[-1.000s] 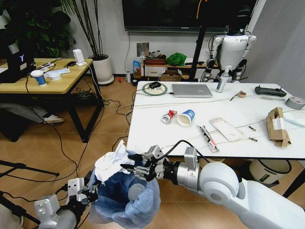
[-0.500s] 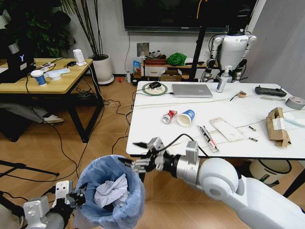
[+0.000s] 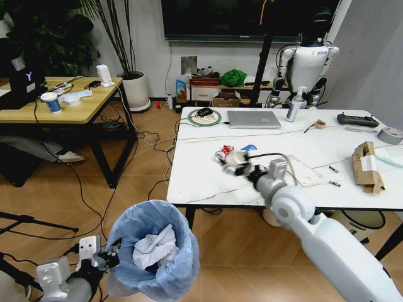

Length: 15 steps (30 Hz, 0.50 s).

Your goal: Pick up the trash bin and place the trash from the table into it.

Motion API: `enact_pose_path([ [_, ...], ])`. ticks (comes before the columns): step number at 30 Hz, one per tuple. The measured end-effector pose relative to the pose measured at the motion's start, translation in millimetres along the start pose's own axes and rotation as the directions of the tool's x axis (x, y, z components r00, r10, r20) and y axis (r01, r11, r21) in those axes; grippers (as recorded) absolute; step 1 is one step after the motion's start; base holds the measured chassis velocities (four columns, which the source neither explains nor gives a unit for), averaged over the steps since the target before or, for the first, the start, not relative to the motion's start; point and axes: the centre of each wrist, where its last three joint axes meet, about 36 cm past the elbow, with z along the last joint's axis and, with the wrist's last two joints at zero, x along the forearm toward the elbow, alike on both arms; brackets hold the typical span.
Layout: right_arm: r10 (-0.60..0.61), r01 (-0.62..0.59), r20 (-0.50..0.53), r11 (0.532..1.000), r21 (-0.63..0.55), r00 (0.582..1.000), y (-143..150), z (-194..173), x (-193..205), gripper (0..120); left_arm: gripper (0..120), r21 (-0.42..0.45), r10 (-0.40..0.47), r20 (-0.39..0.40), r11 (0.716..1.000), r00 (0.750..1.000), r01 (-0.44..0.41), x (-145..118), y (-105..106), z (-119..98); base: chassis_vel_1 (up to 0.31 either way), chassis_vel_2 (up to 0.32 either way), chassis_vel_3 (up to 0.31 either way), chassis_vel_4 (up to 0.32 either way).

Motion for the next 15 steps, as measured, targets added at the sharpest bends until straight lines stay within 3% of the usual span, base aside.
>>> enact_pose_path([
  [5,0.056,-0.056,-0.032,0.998,-0.015,0.998,-26,1,7,100,0,0.012,0.016,-0.016,1.000,1.000,-0.015,-9,0,-6,0.000,0.000,0.000,0.000],
  [15,0.051,-0.052,-0.047,0.999,-0.007,0.998,-25,16,5,100,0,0.006,0.022,-0.006,1.000,1.000,-0.022,-4,-3,-7,0.000,0.000,0.000,0.000],
])
